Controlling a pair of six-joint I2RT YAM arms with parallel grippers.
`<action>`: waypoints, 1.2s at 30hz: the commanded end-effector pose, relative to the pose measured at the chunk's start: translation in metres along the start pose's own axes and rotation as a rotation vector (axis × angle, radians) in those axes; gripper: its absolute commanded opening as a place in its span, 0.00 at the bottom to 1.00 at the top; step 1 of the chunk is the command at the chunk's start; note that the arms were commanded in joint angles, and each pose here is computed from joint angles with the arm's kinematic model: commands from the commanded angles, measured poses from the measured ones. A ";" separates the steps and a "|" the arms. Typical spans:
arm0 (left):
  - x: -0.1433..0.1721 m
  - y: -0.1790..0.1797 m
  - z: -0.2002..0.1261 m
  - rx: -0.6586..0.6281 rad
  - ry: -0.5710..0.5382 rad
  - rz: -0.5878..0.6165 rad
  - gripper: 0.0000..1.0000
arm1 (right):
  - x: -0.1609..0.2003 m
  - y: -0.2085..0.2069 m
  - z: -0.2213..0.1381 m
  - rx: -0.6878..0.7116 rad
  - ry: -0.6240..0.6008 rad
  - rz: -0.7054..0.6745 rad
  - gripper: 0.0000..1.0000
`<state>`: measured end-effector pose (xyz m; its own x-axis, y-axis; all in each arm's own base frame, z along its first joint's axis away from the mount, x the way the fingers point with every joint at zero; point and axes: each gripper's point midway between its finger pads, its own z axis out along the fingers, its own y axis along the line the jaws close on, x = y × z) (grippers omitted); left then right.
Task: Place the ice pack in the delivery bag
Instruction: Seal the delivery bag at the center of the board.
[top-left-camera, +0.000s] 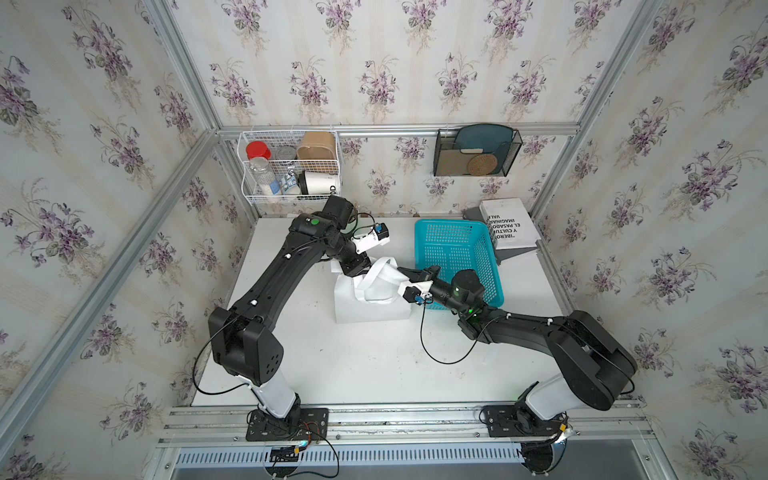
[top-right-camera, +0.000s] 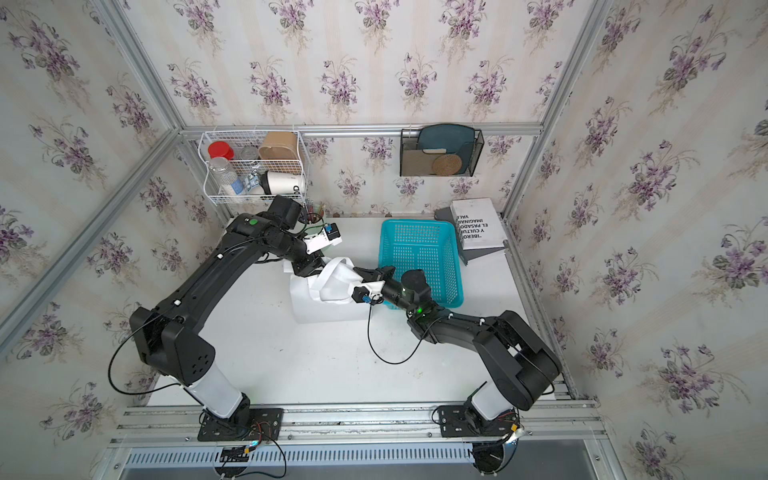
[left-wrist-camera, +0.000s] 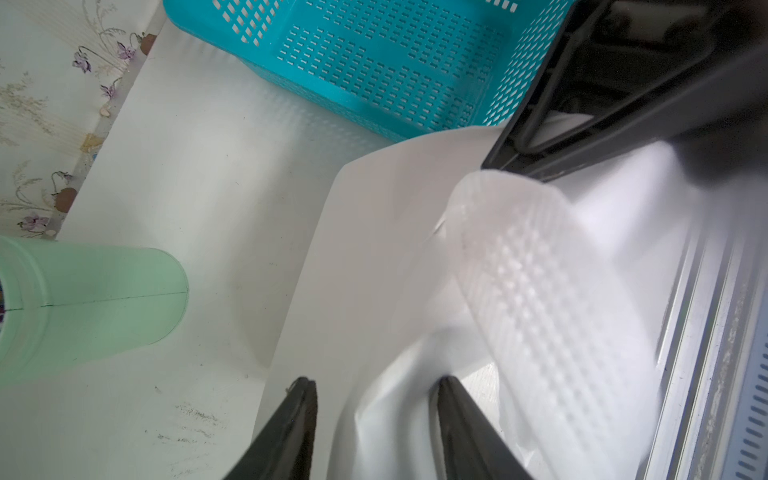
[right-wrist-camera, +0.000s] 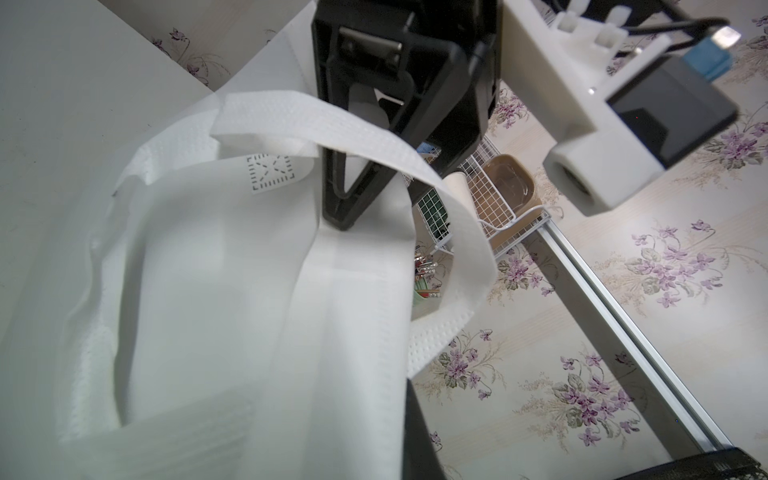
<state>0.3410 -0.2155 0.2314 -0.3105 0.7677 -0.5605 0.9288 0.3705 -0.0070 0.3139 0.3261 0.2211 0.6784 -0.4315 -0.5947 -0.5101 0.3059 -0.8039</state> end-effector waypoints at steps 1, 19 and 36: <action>-0.003 -0.002 0.001 0.021 -0.008 -0.018 0.51 | 0.009 0.020 -0.002 -0.078 0.033 0.035 0.00; 0.004 0.002 0.015 0.041 0.023 -0.166 0.33 | -0.009 0.022 -0.002 -0.140 -0.046 0.199 0.00; 0.013 0.000 0.021 0.054 0.051 -0.181 0.09 | 0.017 -0.016 -0.038 -0.027 0.094 0.487 0.56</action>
<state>0.3425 -0.2185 0.2090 -0.4755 0.7132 -0.5150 0.8687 0.4732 -0.1467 0.3111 0.2973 0.2267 0.4044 -0.3293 -0.8532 -0.7498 0.4149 -0.5155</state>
